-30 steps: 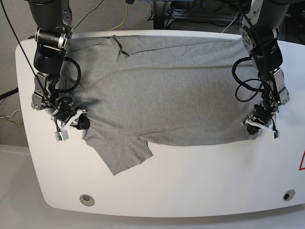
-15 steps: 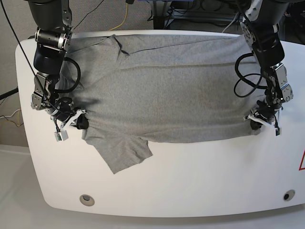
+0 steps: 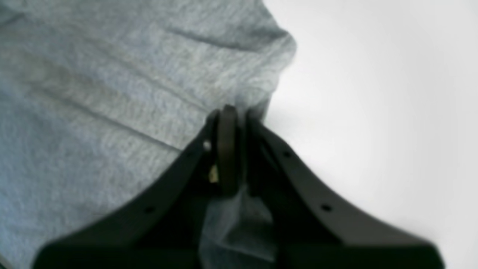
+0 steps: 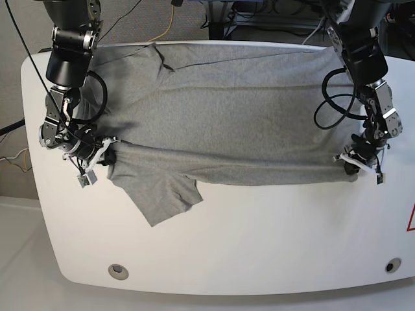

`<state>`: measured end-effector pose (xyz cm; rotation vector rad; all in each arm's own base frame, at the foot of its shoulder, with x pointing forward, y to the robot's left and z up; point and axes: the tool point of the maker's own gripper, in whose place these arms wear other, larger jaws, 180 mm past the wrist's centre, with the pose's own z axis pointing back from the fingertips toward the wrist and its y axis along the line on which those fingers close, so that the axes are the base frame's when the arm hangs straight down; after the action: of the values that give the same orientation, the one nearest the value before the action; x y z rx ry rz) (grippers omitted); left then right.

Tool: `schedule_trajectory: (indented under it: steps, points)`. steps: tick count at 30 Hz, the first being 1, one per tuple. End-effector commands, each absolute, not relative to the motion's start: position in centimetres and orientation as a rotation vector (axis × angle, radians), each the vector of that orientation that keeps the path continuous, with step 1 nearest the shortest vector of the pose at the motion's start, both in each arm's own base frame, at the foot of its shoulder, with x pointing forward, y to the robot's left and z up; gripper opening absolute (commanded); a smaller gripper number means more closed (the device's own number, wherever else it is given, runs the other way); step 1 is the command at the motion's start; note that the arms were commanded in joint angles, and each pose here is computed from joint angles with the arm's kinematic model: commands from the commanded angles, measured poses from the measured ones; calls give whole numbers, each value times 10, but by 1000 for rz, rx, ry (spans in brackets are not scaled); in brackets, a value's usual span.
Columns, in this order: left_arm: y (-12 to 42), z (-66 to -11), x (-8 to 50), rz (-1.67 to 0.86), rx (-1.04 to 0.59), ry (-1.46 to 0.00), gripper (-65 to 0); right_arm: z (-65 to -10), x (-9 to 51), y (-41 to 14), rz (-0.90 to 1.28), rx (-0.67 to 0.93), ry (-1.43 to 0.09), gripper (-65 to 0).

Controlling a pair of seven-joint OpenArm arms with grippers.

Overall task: Fold the T-shirt properly
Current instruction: 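Lift the hem with both grippers and carry it toward the shoulder edge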

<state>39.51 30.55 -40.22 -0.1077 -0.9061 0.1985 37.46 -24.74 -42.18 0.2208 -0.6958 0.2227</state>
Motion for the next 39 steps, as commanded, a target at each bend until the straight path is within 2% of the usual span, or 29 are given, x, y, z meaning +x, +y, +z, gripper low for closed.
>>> schedule_trajectory:
  steps: [1, 23, 39]
  points:
    - [314, -380, 408, 193, -95, -972, -624, -409, 377, -266, 210, 169, -710, -650]
    - [315, -383, 398, 182, -83, -967, -624, -399, 376, -278, 203, 130, -691, -650]
    - [302, -363, 401, 138, -78, -985, -624, -349, 395, -278, 276, 51, -780, -650]
